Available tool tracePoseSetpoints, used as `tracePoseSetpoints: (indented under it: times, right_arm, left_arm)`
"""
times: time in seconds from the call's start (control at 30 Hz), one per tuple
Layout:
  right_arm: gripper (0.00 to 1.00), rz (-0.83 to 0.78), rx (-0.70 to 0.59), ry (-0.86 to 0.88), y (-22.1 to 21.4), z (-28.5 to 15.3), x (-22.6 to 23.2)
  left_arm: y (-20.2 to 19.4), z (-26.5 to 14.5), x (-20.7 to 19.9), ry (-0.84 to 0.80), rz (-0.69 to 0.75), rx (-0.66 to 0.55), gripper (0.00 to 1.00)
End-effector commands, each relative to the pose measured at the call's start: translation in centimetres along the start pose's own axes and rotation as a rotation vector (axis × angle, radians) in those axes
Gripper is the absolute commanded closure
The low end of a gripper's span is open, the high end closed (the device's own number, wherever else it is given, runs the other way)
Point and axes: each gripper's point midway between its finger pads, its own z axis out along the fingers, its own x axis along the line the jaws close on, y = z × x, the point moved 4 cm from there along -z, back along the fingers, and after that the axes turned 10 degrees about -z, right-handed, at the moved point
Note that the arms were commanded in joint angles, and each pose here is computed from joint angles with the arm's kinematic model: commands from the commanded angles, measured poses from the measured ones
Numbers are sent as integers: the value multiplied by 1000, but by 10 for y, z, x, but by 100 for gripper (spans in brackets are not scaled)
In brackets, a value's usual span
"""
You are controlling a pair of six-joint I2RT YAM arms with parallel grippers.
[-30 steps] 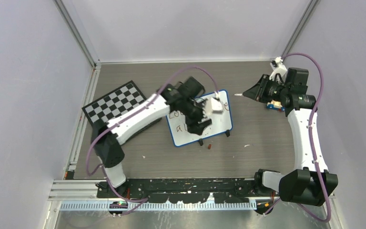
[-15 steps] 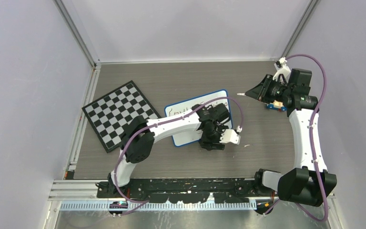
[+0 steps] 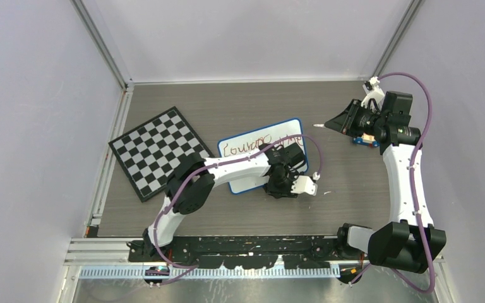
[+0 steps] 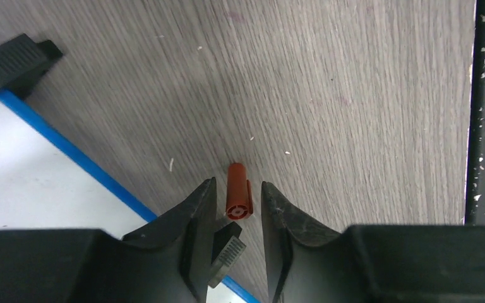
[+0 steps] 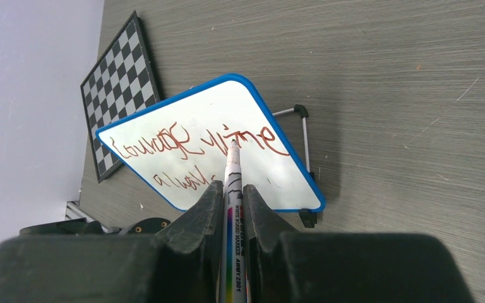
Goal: Write a sentence on the whiteboard
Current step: Close the whiteboard marker at the center of the board.
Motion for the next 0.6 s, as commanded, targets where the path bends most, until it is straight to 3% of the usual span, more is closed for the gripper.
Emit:
tracePoseSetpoints:
  times: [0.0,0.13,0.3,0.4,0.57]
  right_arm:
    - [100,-44,-46,18,12,-5,6]
    - [100,-57,-35,24,15,-6,7]
    - [100,-61,-22,140,23,-7,22]
    - [100,-33,-34,250,36,-6,36]
    - [100,2,-165,391,67,-12,64]
  left_arm:
    - [0,6,-1,7,17,1,71]
    - [8,-14,-3,16,0,-9,100]
    - [43,-98,-19,15,-104,-217,100]
    - [46,-159,-13,16,-270,-393,100]
    - [27,-275,12,-14,-602,-820,100]
